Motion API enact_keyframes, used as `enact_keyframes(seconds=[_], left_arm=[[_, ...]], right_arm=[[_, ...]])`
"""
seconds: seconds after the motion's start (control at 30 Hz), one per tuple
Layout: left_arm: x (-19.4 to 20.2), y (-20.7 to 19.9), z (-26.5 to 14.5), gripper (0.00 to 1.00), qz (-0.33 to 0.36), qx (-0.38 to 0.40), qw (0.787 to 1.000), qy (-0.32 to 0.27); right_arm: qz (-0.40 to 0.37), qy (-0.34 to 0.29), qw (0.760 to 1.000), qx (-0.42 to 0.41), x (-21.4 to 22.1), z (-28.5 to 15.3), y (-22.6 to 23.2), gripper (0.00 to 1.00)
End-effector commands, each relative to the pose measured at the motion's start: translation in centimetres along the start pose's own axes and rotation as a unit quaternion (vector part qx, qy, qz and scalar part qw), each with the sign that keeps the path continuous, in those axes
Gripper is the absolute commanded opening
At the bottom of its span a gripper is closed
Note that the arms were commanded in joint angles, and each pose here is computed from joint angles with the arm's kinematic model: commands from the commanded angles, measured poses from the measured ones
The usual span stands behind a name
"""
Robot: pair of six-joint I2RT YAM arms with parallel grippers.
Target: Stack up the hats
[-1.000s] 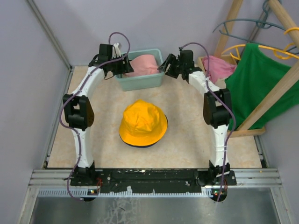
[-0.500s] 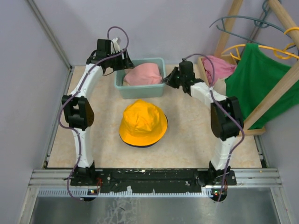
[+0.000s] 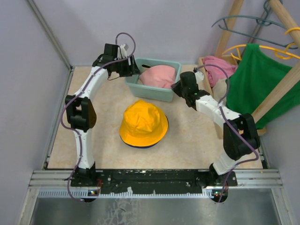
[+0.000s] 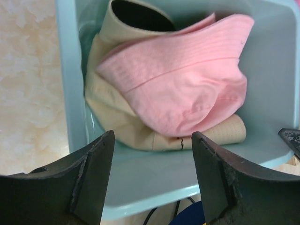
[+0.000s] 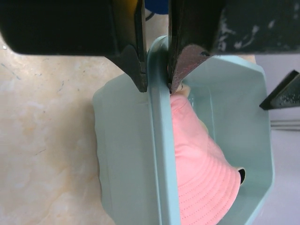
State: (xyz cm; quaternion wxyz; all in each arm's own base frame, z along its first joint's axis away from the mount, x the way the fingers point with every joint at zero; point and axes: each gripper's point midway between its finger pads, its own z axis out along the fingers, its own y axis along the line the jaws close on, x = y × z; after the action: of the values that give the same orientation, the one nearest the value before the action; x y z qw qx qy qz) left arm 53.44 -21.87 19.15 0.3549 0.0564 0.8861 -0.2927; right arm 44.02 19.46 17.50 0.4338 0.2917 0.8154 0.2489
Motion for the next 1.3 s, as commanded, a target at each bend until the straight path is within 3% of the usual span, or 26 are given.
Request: enact_keyframes(seconds=[0.0,0.1,0.27,0.37,0.53,0.7,0.83,1.1,1.27], left_arm=[[-1.7,-1.0,-1.1,0.73,0.011,0.005,0.999,-0.031],[-1.6,-0.7,-0.1,0.73,0.002,0.007,1.000,-0.029],[-2.7,-1.5,0.3,0.73,-0.005,0.021,0.999,-0.050],[-3.5,-2.3,0.6,0.73,-0.001,0.027,0.998,-0.058],[-4.5,-4.2,0.0,0.73,0.011,0.041,0.997,-0.067],[-5.1,-5.5,-1.8,0.73,0.024,0.046,0.996,-0.075],[-6.0,-5.4,-4.7,0.76,0.056,0.011,0.994,-0.093],[-5.0,-4.8,-9.5,0.78,0.062,-0.015,0.994,-0.086],[-4.0,-4.9,-11.9,0.79,0.060,-0.011,0.993,-0.099]], right_arm=[[0.019,-0.082,0.995,-0.056,-5.5,-2.2,4.4,0.15],[0.014,-0.072,0.995,-0.062,-5.0,-2.4,4.4,0.43],[-0.006,-0.077,0.995,-0.063,-5.3,-3.9,3.9,0.67],[-0.036,-0.102,0.993,-0.055,-6.4,-5.4,3.4,0.72],[-0.124,-0.108,0.984,-0.066,-7.8,-6.7,4.9,0.73],[-0.220,0.016,0.974,-0.053,-4.2,-1.8,6.4,0.78],[-0.247,0.067,0.966,-0.041,-2.7,1.1,6.7,0.90],[-0.302,0.127,0.944,0.027,-0.4,6.1,4.0,0.93],[-0.308,0.128,0.942,0.045,0.5,9.0,2.7,0.96]])
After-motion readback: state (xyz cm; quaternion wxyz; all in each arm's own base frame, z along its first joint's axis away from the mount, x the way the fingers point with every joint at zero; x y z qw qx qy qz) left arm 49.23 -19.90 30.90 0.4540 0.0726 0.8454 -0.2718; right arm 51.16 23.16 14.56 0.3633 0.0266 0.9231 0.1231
